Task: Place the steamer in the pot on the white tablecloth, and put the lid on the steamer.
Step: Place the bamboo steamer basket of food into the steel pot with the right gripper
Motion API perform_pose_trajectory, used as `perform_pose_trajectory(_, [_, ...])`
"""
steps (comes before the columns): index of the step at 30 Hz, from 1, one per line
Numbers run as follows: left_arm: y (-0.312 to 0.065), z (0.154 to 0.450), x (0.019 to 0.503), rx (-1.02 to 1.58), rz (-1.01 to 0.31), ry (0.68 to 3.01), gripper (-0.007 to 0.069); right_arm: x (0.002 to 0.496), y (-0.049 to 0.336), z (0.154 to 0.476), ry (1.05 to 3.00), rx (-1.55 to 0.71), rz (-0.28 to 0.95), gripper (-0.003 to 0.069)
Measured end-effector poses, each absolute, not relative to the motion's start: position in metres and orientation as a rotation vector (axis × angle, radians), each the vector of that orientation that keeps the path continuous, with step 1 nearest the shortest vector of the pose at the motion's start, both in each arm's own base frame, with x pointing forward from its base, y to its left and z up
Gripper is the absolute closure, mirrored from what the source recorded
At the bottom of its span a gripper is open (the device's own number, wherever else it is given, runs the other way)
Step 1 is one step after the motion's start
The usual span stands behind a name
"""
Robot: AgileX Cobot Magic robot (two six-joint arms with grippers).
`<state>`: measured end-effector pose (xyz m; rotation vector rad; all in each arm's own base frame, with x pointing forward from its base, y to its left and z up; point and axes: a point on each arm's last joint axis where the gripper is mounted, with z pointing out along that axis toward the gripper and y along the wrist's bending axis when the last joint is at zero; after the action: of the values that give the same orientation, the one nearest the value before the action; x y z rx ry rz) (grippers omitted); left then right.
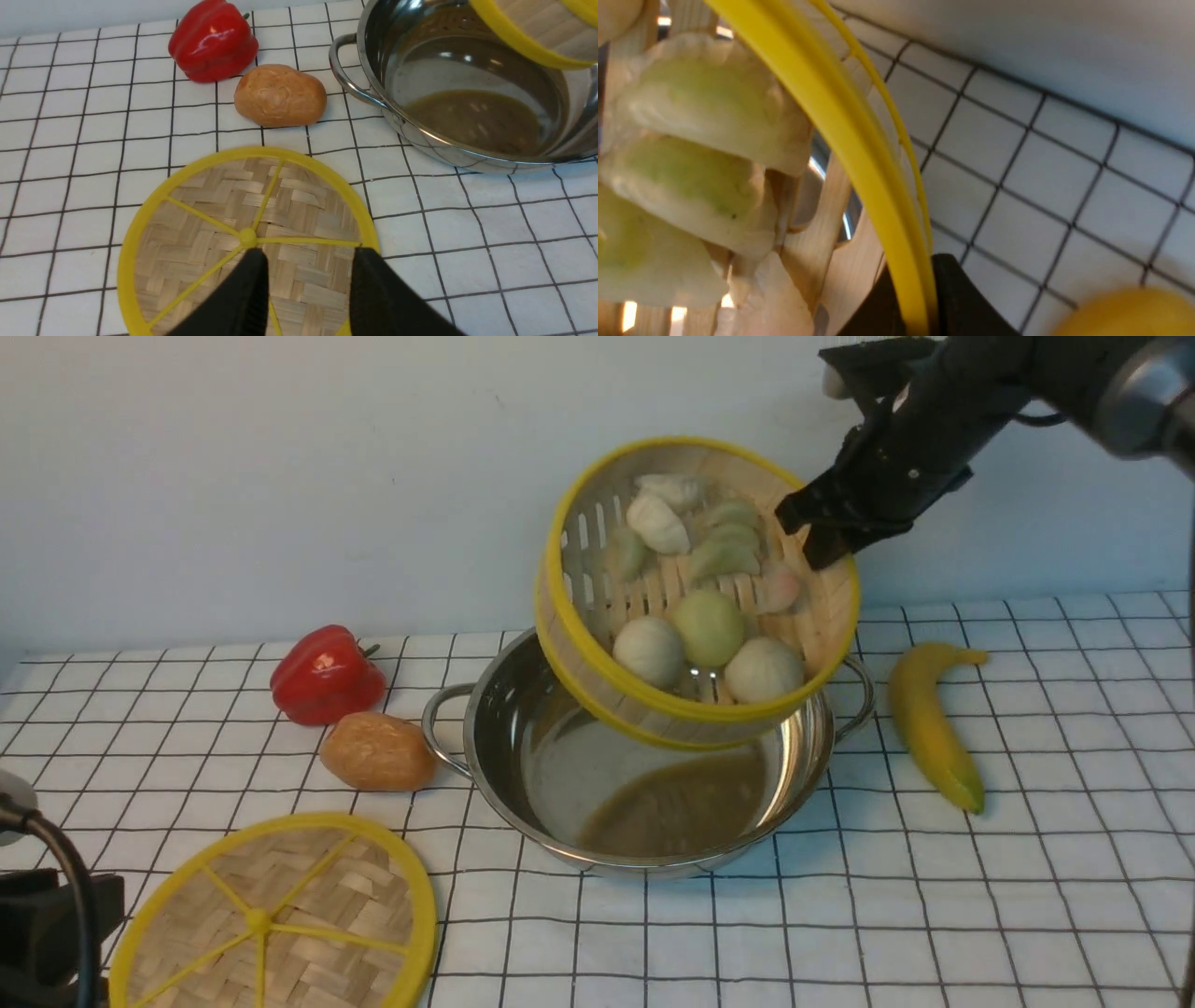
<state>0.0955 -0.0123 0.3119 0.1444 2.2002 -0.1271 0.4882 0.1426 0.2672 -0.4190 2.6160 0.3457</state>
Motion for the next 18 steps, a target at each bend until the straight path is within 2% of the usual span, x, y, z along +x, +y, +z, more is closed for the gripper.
perform_pose_trajectory(5, [-0.013, 0.312, 0.095, 0.144, -0.143, 2.199, 0.0382, 0.507, 0.153, 0.244, 2.601, -0.422, 0.378, 0.0603])
perform_pose_trajectory(11, [-0.015, 0.312, 0.095, 0.137, -0.168, 2.198, 0.0382, 0.511, 0.166, 0.220, 2.637, -0.421, 0.481, 0.0603])
perform_pose_trajectory(18, [-0.016, 0.313, 0.095, 0.128, -0.197, 2.195, 0.0382, 0.506, 0.175, 0.216, 2.651, -0.470, 0.452, 0.0603])
